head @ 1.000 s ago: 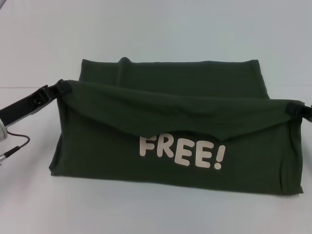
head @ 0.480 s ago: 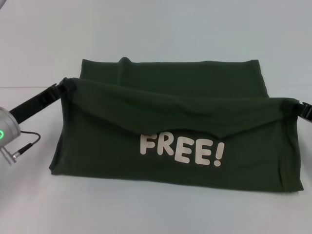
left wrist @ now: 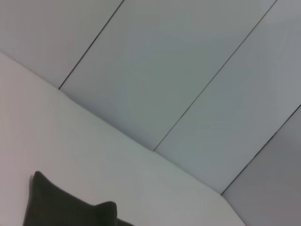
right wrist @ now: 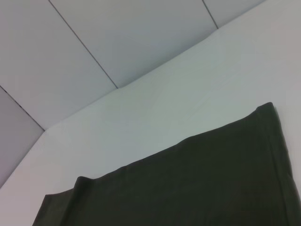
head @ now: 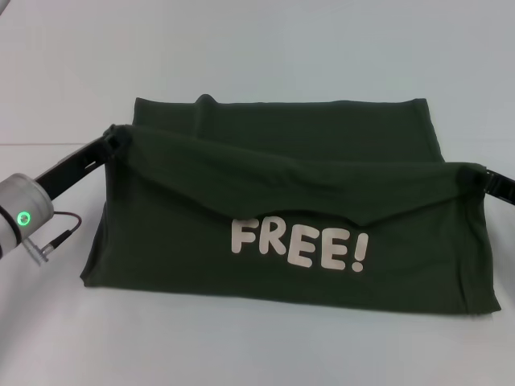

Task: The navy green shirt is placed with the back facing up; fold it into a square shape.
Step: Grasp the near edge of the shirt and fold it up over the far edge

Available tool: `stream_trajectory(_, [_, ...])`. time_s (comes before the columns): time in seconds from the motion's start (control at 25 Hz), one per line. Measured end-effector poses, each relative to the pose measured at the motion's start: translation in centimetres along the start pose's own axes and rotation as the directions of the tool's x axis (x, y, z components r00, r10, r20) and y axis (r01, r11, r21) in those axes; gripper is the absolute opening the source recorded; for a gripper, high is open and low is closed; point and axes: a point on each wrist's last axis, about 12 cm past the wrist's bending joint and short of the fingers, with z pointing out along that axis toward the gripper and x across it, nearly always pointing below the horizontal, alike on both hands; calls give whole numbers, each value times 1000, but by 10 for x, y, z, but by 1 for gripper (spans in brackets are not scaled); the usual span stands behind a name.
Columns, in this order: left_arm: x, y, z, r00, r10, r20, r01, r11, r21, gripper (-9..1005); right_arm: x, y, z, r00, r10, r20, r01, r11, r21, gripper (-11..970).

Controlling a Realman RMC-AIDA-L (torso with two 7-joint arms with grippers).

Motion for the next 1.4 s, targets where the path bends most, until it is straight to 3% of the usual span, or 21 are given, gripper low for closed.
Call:
stream_trajectory(0.4, [4,-2,7,999,5,43,-4,1000,-20,49,-3,5,10,1000,-15,-2,15,1000,18,72])
stream_trajectory(0.76, [17,2,15,999,5,35,-2,995,-98,49,5,5,21,999,-27,-37,30,997,76,72])
stream_trajectory(1.08, [27,-7,28,998,53,32,-49,993,-108,50,6,4,25,999,-28,-41,32,994,108,98])
stream_trajectory(1.4, [28,-10,31,998,29,62,-22,994,-109,50,6,6,29,999,-35,-41,39,992,119,140])
